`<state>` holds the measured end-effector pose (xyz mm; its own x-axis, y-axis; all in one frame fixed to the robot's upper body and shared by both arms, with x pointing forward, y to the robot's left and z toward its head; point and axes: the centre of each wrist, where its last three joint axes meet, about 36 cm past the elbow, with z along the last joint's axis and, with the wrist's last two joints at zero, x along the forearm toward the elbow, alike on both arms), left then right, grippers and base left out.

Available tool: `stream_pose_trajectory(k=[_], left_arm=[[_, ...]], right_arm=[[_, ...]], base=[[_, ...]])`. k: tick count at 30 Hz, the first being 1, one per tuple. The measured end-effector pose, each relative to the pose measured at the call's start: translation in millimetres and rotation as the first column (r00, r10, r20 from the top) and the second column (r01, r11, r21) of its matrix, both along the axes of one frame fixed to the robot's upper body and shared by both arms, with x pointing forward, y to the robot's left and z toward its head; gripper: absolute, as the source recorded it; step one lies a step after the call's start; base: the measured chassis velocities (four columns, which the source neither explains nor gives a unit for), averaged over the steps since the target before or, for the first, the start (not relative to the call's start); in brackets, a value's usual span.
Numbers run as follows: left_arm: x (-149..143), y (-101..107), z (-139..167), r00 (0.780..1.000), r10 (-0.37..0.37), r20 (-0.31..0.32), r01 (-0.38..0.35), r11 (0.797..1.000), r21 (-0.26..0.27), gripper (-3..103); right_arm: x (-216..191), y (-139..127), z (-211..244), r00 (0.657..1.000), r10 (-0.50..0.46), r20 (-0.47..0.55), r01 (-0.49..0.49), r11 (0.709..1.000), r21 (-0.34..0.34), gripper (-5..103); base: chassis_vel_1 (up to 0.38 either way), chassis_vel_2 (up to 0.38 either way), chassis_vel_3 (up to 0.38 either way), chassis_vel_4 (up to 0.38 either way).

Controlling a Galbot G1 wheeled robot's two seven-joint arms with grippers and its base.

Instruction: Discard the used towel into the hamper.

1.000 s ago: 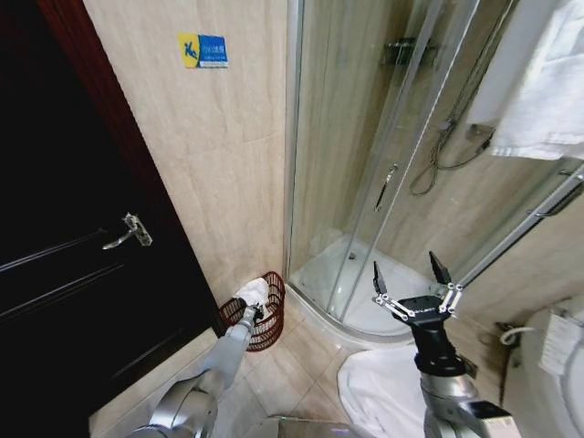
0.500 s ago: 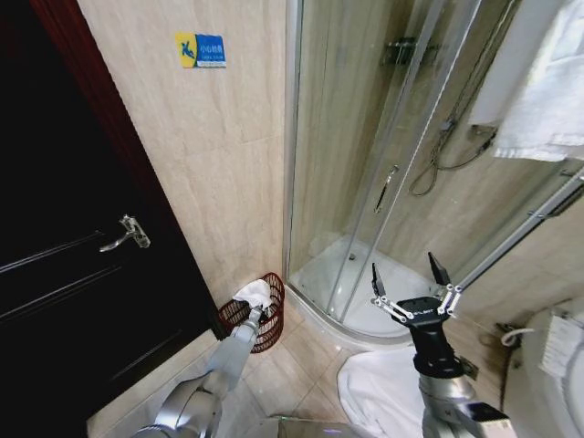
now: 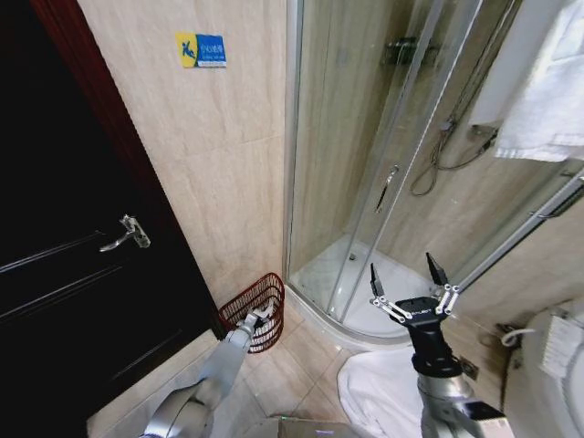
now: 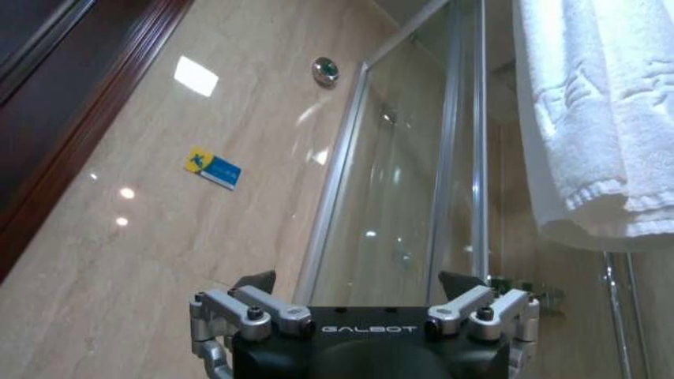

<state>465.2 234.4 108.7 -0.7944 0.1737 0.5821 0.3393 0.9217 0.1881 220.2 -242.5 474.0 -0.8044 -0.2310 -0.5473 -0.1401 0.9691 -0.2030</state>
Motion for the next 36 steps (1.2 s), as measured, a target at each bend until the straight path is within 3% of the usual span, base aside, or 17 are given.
stream_pose_trajectory(k=[4, 10, 14, 17, 19, 21, 26, 30, 31, 34, 36], left_arm=[[-7, 5, 0, 0.999, 0.023, 0.022, -0.022, 0.999, -0.029, 99], [-20, 16, 8, 0.998, 0.028, 0.052, -0.025, 0.997, -0.069, 100], [-33, 26, 27, 0.995, 0.069, 0.067, -0.060, 0.990, -0.128, 100], [-62, 34, 66, 0.992, 0.100, 0.074, -0.082, 0.973, -0.215, 100], [-73, 35, 78, 0.992, 0.106, 0.072, -0.087, 0.969, -0.231, 100], [-94, 35, 108, 0.990, 0.115, 0.086, -0.088, 0.958, -0.274, 100], [-115, 33, 152, 0.988, 0.101, 0.116, -0.060, 0.947, -0.316, 100], [-146, 42, 218, 0.977, 0.111, 0.182, -0.040, 0.934, -0.355, 100], [-146, 42, 218, 0.977, 0.111, 0.182, -0.040, 0.934, -0.355, 100], [-174, 44, 265, 0.966, 0.130, 0.222, -0.039, 0.927, -0.372, 100], [-180, 43, 276, 0.962, 0.140, 0.233, -0.043, 0.924, -0.381, 100]], right_arm=[[-1, 0, 0, 1.000, 0.006, -0.002, -0.006, 1.000, -0.003, 100], [-2, 1, 2, 1.000, 0.009, -0.003, -0.009, 1.000, -0.002, 100], [-3, 0, 3, 1.000, -0.007, -0.018, 0.007, 1.000, -0.009, 100], [-2, -1, 4, 0.999, -0.032, -0.030, 0.033, 0.999, 0.018, 100], [-1, -1, 6, 0.999, -0.038, -0.033, 0.039, 0.999, 0.023, 100], [1, -2, 9, 0.998, -0.048, -0.039, 0.049, 0.998, 0.029, 100], [2, -3, 12, 0.997, -0.063, -0.049, 0.064, 0.997, 0.035, 100], [5, -2, 21, 0.996, -0.069, -0.060, 0.072, 0.997, 0.042, 100], [5, -2, 21, 0.996, -0.069, -0.060, 0.072, 0.997, 0.042, 100], [11, -4, 24, 0.997, -0.052, -0.057, 0.053, 0.998, 0.014, 100], [12, -4, 25, 0.997, -0.052, -0.058, 0.053, 0.999, 0.013, 100]], base=[[0.000, 0.000, 0.000, 0.000], [0.000, 0.000, 0.000, 0.000], [0.000, 0.000, 0.000, 0.000], [0.000, 0.000, 0.000, 0.000], [0.000, 0.000, 0.000, 0.000], [0.000, 0.000, 0.000, 0.000], [0.000, 0.000, 0.000, 0.000], [0.000, 0.000, 0.000, 0.000], [0.000, 0.000, 0.000, 0.000], [0.000, 0.000, 0.000, 0.000], [0.000, 0.000, 0.000, 0.000]])
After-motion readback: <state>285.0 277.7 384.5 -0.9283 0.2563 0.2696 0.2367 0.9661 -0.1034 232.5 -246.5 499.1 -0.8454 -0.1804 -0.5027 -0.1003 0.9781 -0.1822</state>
